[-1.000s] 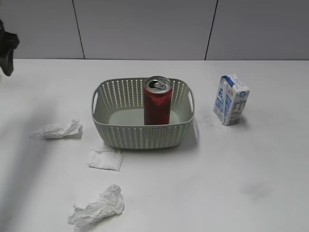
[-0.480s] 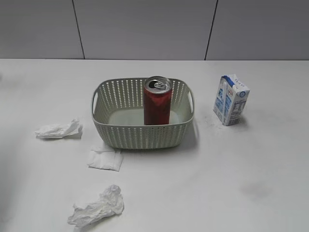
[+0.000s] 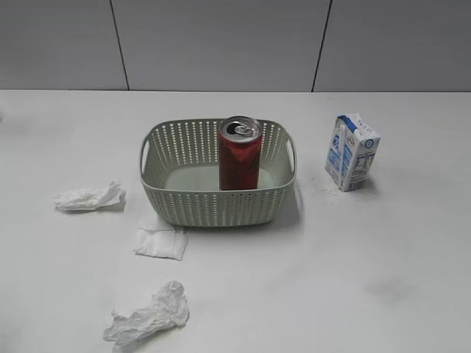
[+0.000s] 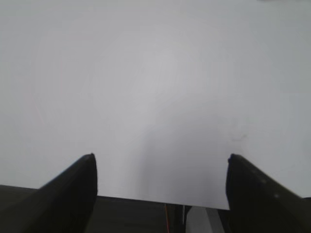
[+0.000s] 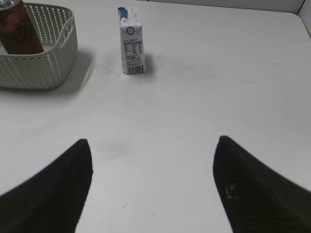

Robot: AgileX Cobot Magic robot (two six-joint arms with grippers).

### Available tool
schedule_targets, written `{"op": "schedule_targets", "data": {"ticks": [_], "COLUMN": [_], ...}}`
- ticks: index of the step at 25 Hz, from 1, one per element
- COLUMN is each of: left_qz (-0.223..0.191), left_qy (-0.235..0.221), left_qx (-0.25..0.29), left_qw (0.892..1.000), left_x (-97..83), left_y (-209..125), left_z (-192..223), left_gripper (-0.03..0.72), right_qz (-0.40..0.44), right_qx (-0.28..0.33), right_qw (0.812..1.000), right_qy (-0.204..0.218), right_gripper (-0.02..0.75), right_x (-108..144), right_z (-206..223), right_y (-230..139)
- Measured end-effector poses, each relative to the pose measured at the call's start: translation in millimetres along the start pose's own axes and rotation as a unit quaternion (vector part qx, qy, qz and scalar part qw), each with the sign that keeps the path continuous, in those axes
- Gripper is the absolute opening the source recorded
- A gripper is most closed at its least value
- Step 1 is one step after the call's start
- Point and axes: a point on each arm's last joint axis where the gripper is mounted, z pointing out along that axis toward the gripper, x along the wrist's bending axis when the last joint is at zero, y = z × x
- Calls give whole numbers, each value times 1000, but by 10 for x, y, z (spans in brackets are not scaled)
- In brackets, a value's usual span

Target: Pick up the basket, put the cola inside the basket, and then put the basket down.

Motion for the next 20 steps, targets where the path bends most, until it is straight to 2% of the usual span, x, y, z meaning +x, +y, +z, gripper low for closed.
{"op": "schedule_targets", "data": {"ticks": [6, 10, 14, 18, 20], "left_qz": [1, 6, 11, 14, 14], "left_qy": [-4, -1, 1, 3, 3], "left_qx": [-118, -212, -284, -333, -342], "left_qw": [993, 977, 959, 943, 939], "left_x": [-45, -65, -82, -92, -95], "left_y": [-515, -724, -922, -1070, -1099], "left_z": [-146, -336, -465, -539, -551], "left_gripper": [591, 587, 577, 574, 574], "right_qz": [0, 0, 1, 1, 1], "right_qx": [0, 0, 0, 0, 0], "right_qw": [1000, 1000, 1000, 1000, 1000], "right_qy": [0, 0, 1, 1, 1], "right_gripper": [582, 582, 582, 582, 582], "right_x": [0, 1, 2, 2, 2], "right_z": [0, 0, 0, 0, 0], "right_y": [0, 0, 0, 0, 0]}}
